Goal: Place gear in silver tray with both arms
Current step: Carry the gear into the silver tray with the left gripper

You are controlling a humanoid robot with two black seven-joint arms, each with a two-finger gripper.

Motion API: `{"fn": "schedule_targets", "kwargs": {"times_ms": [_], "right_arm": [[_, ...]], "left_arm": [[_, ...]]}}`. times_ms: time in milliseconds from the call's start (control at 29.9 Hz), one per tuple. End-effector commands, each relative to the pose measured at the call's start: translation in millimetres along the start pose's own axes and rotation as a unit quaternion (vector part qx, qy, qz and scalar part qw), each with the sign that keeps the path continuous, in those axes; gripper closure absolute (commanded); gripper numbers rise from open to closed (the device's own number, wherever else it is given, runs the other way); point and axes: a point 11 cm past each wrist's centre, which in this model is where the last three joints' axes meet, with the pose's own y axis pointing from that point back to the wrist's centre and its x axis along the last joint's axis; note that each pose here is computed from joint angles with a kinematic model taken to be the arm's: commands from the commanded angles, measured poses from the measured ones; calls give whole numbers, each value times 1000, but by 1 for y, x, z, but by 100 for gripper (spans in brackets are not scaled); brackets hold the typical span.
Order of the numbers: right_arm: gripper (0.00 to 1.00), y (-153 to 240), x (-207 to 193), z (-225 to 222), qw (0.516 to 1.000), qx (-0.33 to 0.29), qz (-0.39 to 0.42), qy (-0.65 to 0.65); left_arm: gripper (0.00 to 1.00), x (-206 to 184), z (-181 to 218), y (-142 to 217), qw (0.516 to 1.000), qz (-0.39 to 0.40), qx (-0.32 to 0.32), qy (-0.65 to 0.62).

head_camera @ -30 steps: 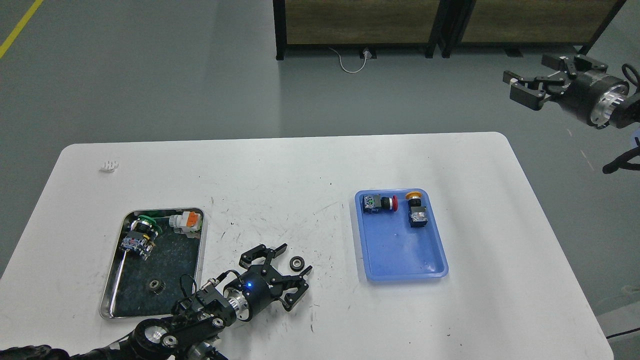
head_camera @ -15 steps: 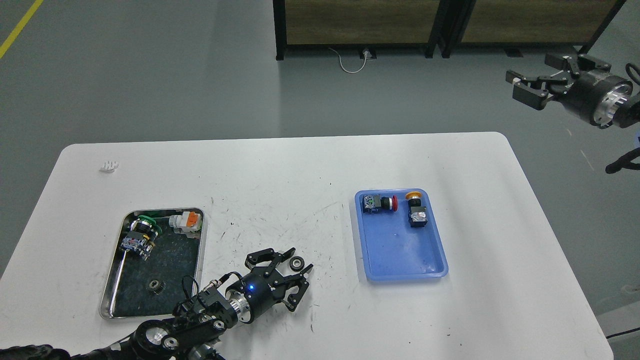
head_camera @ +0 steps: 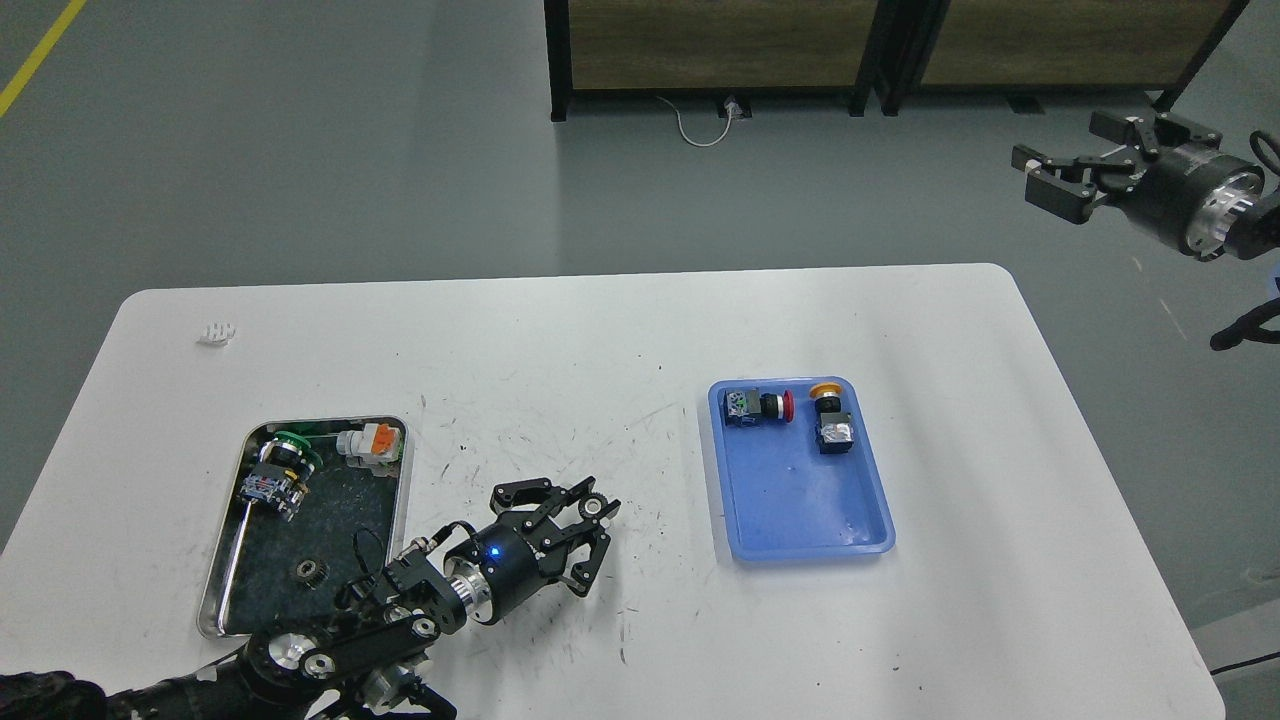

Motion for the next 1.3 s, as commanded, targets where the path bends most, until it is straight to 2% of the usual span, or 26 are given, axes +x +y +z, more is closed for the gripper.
{"fn": "schedule_targets", "kwargs": {"times_ms": [0, 301, 434, 1069, 1270], "right_arm": [[6, -1, -2, 2, 1000, -1, -2, -2], [6, -7, -10, 4, 1000, -1, -9, -7], [6, -11, -15, 6, 1000, -2, -13, -10], [5, -16, -23, 8, 1000, -4, -20, -10], [5, -16, -24, 10, 1000, -6, -21, -9]], "left_arm": [[79, 39, 3, 24, 1000, 22, 5, -11], [79, 131, 2, 106, 996, 74, 35, -47], [77, 153, -5, 126, 993, 101, 53, -39], [76, 138, -53, 143, 989, 115, 94, -10], [71, 134, -58, 141, 988, 117, 97, -3]]}}
